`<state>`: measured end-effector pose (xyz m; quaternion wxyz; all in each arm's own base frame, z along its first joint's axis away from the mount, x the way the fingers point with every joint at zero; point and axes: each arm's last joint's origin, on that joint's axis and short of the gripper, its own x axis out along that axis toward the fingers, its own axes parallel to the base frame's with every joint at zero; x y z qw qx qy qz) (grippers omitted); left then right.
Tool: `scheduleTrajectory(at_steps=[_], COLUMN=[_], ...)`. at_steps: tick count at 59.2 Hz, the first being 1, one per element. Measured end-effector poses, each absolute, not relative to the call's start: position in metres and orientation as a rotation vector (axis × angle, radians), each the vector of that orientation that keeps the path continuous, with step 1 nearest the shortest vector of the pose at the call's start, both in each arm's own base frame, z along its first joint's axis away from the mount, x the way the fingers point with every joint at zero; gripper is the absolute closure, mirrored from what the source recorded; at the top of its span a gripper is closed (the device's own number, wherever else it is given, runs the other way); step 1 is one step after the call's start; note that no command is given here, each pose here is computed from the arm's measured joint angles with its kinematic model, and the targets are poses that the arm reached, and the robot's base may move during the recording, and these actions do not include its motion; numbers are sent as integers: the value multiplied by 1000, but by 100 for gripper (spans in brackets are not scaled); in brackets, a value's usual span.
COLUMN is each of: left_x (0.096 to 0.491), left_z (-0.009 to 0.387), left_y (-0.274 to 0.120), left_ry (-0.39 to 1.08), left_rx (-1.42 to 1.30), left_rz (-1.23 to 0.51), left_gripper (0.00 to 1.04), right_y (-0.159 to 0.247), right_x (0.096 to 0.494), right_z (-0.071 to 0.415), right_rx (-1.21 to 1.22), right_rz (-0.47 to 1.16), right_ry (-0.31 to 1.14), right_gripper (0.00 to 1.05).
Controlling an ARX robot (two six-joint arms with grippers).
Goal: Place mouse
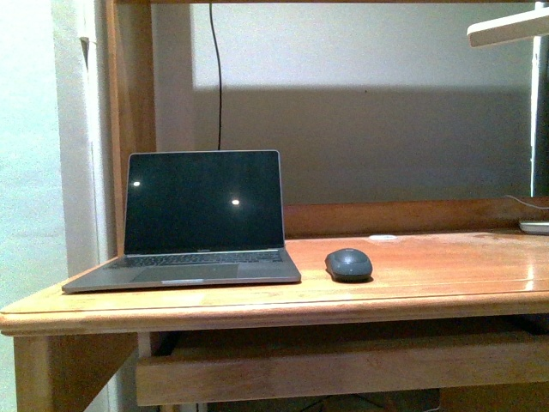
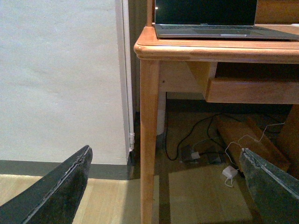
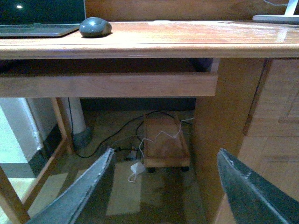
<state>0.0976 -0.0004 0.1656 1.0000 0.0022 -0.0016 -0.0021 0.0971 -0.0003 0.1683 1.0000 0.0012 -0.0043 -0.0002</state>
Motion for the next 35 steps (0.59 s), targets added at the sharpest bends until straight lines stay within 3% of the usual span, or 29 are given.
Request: scheduleTrajectory(at_steps=[7, 35], left_x=[98, 98], left_z=[166, 166], left_y=[0, 0], left_ry=[-3, -3], left_rx=[4, 4], left_rz=[-4, -4], left_gripper=[8, 8], right_y=[0, 0], right_x=[97, 97], right_z=[168, 168], right_rx=[3, 2], right_rz=[0, 0], right_ry=[-9, -9], right_gripper=[6, 7])
